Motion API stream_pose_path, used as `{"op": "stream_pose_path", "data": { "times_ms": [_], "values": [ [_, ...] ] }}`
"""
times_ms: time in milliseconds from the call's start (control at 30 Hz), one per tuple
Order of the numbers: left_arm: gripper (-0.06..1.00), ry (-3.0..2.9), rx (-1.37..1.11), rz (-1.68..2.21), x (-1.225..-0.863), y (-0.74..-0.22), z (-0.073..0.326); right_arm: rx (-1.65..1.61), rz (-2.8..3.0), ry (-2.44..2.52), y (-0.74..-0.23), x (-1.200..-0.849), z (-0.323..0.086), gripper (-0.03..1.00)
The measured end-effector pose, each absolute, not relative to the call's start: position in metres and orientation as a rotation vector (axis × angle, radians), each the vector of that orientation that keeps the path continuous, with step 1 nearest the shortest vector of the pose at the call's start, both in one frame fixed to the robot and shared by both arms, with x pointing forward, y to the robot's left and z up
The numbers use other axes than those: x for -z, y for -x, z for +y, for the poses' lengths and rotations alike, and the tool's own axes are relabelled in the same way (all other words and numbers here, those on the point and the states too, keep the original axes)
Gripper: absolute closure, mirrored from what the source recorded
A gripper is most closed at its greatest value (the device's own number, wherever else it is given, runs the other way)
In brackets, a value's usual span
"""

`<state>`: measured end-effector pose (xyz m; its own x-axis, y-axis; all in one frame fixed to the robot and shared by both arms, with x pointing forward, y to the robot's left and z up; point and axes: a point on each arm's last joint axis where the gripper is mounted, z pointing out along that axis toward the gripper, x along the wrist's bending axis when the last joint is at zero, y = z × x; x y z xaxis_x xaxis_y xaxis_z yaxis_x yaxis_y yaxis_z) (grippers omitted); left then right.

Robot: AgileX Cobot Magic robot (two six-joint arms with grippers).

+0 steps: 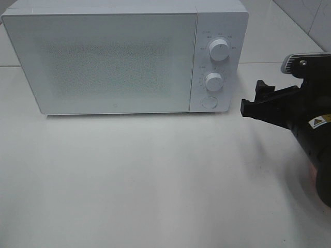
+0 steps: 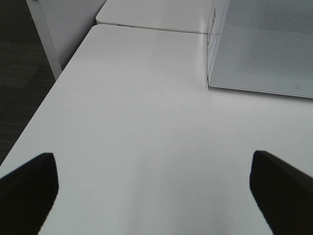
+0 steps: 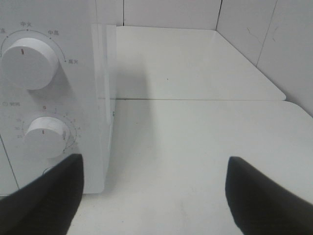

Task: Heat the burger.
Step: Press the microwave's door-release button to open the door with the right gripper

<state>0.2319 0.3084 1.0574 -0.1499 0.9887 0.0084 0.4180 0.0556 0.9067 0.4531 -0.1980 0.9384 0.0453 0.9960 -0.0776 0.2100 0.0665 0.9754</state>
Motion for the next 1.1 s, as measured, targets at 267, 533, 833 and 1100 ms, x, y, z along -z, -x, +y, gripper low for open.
{"op": "stream_pose_path", "data": {
  "times_ms": [267, 533, 833, 1100],
  "values": [
    [-0.04, -1.430, -1.063, 1.654, -1.057, -0.232, 0.308, -1.018, 1.399, -1.293, -0.454, -0.934, -0.170, 0.20],
    [-0.04, -1.430, -1.063, 1.654, -1.057, -0.232, 0.308, -1.016, 1.427, -1.296, -0.455, -0.926, -0.150, 0.20],
    [-0.04, -1.430, -1.065, 1.654, -1.057, -0.232, 0.309, -1.036, 1.408, -1.301, -0.465, -0.926, -0.139, 0.20],
    [-0.04, -1.430, -1.065, 1.654, -1.057, -0.232, 0.309, -1.012, 1.431, -1.313, -0.471, -0.912, -0.132, 0.20]
  ]
}}
